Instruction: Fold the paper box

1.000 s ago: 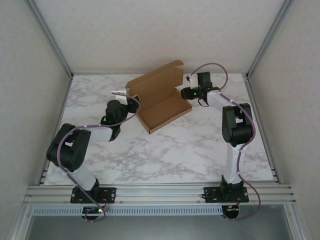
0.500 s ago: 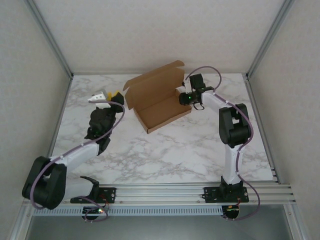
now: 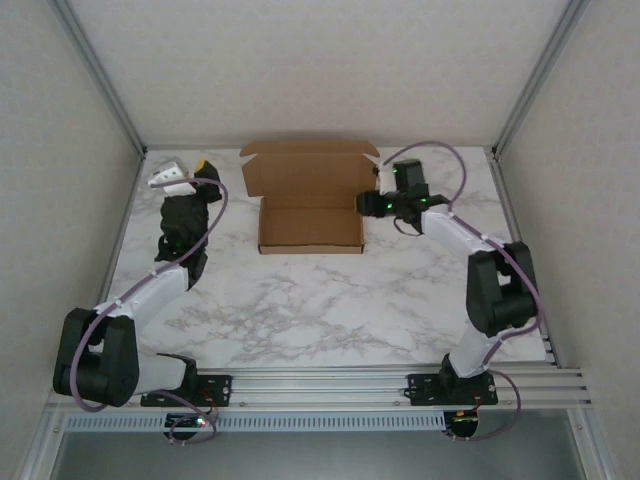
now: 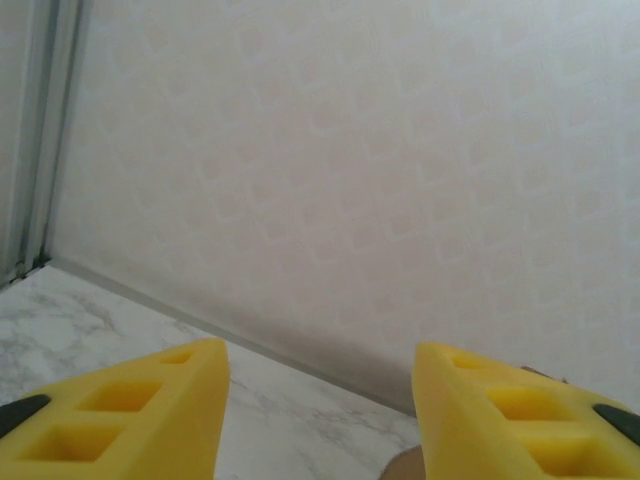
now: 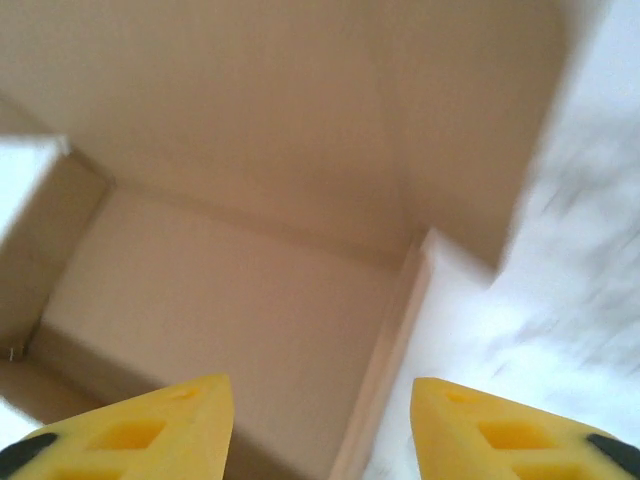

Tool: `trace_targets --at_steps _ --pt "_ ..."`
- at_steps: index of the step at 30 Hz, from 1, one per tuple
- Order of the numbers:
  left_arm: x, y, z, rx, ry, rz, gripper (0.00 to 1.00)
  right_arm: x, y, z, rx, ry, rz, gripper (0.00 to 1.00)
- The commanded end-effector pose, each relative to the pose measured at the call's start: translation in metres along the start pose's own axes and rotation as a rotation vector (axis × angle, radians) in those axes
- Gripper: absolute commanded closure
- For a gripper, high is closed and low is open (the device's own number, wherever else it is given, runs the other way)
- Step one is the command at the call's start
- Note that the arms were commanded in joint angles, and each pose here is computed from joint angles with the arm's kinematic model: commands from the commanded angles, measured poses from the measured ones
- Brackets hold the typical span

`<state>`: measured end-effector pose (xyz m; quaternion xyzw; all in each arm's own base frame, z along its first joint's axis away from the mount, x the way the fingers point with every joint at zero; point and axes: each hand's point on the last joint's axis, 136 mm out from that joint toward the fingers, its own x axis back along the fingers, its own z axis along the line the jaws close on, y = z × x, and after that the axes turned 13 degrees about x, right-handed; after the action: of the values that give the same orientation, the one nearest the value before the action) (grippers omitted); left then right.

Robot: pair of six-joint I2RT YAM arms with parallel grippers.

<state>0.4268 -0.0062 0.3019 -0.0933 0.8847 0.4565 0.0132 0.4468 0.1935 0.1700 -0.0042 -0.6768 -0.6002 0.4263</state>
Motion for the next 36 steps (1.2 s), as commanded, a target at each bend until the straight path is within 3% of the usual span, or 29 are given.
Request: trace_targets --at_steps 1,6,16,24,29,36 --pt "-0.011 0.017 -0.032 -0.012 -0.195 -0.002 0.47 0.022 0.058 -0.021 0.245 -0.058 -0.267 0.45" --pt "-0.044 0.027 -0.028 0.025 -0.229 0.005 0.46 0.019 0.079 -0.028 0.488 -0.07 -0.389 0.36" --pt "-0.097 0.017 -0.023 0.077 -0.277 0.049 0.5 -0.007 0.094 -0.037 0.615 -0.048 -0.402 0.38" --pt "-0.105 0.015 -0.021 0.086 -0.342 0.081 0.53 0.004 0.091 -0.037 0.651 0.05 -0.465 0.39" --pt "-0.106 0.011 -0.021 0.081 -0.38 0.11 0.54 0.009 0.101 -0.028 0.656 0.142 -0.494 0.43" --pt "-0.103 0.007 -0.019 0.077 -0.384 0.134 0.55 0.005 0.107 -0.026 0.641 0.191 -0.496 0.57"
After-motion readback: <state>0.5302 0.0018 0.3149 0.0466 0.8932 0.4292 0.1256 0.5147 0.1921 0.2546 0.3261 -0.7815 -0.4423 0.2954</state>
